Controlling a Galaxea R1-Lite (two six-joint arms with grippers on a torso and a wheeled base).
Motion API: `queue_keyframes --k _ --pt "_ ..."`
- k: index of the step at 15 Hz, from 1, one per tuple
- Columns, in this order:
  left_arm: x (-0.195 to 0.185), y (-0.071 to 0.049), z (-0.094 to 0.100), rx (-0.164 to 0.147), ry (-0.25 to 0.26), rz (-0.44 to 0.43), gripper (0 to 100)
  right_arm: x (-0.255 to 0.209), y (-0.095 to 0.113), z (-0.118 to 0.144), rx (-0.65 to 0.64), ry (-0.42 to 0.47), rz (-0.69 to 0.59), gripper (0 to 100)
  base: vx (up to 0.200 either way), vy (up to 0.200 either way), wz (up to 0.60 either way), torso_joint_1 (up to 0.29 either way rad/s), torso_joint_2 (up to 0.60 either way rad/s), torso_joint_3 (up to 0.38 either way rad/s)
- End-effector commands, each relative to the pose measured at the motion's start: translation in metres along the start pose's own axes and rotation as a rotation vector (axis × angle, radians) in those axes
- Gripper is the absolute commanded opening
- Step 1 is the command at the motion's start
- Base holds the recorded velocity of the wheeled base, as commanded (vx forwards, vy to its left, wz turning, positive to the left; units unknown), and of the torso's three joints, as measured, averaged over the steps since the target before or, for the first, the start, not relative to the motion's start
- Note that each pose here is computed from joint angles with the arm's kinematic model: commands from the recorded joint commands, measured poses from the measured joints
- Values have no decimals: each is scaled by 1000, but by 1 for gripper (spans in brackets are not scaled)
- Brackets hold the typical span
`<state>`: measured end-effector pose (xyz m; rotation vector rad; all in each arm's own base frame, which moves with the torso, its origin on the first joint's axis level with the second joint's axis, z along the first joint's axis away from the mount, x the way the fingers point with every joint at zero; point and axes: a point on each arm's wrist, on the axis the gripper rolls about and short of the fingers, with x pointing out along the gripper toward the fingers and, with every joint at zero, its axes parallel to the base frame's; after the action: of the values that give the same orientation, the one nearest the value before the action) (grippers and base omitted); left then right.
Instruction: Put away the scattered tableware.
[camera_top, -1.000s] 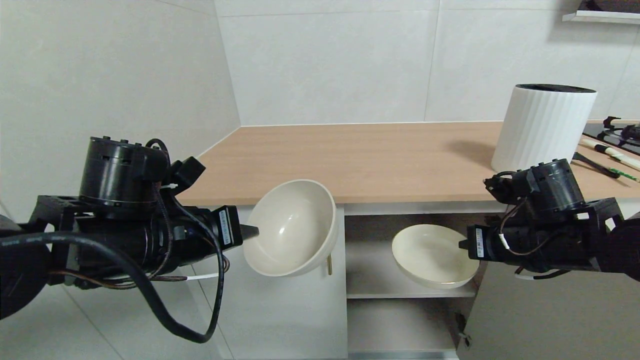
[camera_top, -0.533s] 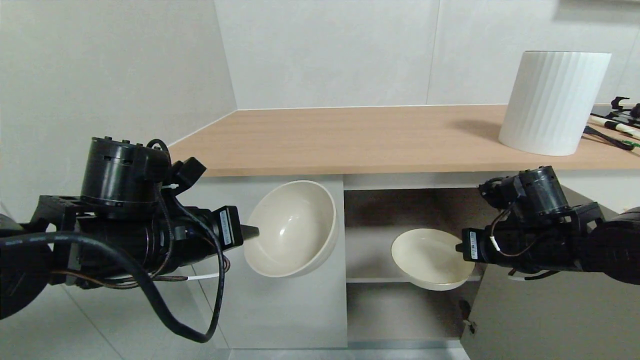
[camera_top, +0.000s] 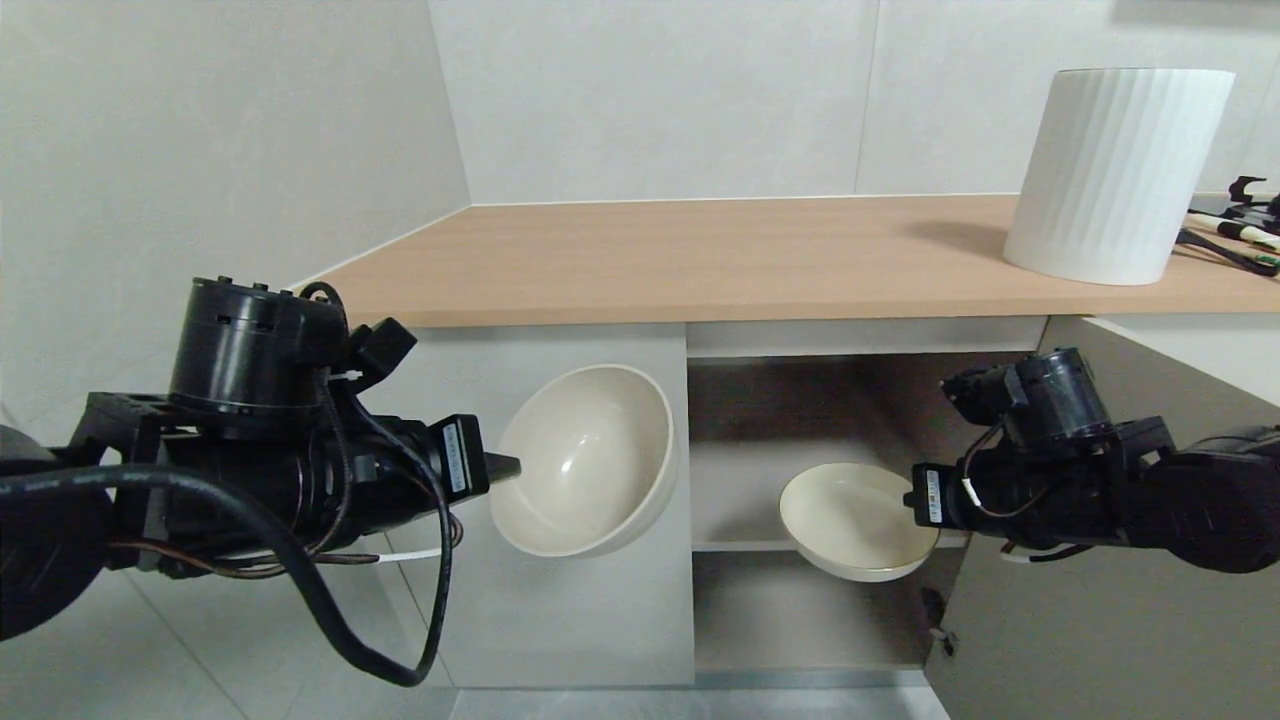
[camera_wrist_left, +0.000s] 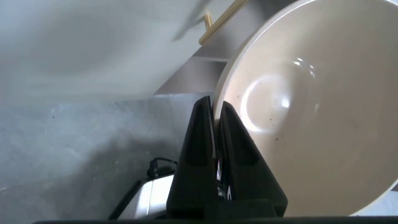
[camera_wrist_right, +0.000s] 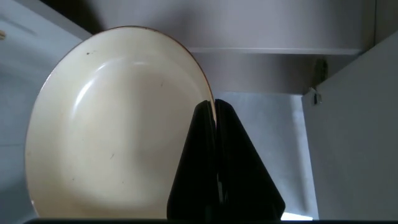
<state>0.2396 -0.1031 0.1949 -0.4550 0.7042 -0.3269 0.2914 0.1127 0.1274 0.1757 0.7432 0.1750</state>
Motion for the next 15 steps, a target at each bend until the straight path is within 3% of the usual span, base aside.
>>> queue_keyframes --k 1,8,15 --pt "3 -3 -3 8 19 -11 0 19 0 -8 -7 33 -18 0 0 0 0 0 0 0" --pt "24 -10 -20 36 113 -11 0 126 -3 -37 42 -12 -139 0 0 0 0 0 0 0" --pt "37 -7 -25 33 146 15 0 188 -5 -44 76 -47 -250 0 0 0 0 0 0 0"
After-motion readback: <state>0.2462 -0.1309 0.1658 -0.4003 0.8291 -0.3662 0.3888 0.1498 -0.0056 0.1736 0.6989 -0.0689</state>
